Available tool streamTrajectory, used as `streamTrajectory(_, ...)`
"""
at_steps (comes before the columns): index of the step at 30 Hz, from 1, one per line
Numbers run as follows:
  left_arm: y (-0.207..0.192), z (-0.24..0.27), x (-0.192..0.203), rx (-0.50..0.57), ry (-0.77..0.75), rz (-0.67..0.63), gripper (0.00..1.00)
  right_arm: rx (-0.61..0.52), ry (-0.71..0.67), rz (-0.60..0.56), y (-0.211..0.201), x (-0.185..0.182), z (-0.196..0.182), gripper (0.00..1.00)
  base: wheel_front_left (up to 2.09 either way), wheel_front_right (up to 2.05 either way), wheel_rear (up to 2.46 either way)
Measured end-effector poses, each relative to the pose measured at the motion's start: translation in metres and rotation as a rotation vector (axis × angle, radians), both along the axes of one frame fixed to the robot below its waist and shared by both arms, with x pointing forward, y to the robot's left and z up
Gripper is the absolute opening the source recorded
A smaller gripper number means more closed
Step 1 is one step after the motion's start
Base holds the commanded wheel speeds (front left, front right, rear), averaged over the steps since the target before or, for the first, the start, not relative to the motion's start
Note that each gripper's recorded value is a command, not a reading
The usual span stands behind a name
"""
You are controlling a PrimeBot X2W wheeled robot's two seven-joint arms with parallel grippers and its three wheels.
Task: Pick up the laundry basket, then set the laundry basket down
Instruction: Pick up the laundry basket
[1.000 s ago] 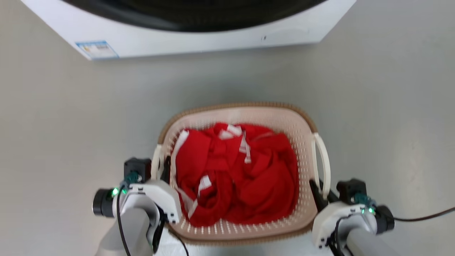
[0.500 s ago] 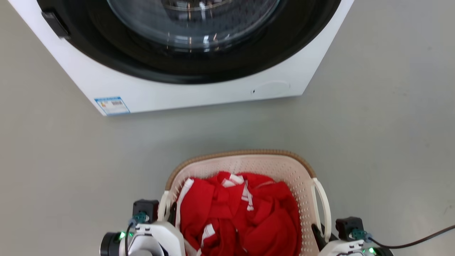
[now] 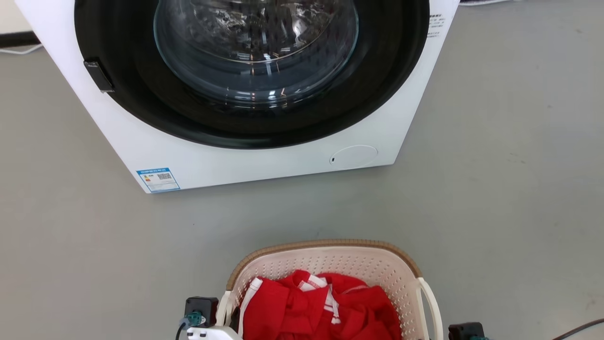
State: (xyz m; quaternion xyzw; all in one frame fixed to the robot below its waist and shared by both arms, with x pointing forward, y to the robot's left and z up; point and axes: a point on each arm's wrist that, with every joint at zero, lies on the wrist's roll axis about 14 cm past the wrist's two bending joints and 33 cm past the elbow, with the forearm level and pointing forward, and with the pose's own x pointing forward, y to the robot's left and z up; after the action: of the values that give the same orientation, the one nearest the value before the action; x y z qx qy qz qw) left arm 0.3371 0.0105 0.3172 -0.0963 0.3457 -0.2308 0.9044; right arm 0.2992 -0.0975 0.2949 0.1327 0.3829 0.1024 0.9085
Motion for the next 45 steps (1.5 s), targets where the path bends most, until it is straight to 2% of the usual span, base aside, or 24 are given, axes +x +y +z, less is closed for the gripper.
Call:
streamTrajectory(25, -0.007, 0.009, -0.011, 0.008, -0.011, -0.026, 0.00, 0.002, -0.022, -0.001, -0.001, -0.009, 0.010, 0.00, 0.00, 0.00, 0.00)
streamTrajectory(36, -0.010, 0.015, -0.033, 0.013, 0.001, -0.047, 0.00, -0.003, -0.018, -0.001, -0.001, -0.028, 0.013, 0.00, 0.00, 0.00, 0.00)
streamTrajectory(45, -0.014, 0.014, -0.039, 0.013, 0.022, -0.065, 0.00, -0.013, 0.001, -0.002, -0.005, -0.029, 0.012, 0.00, 0.00, 0.00, 0.00)
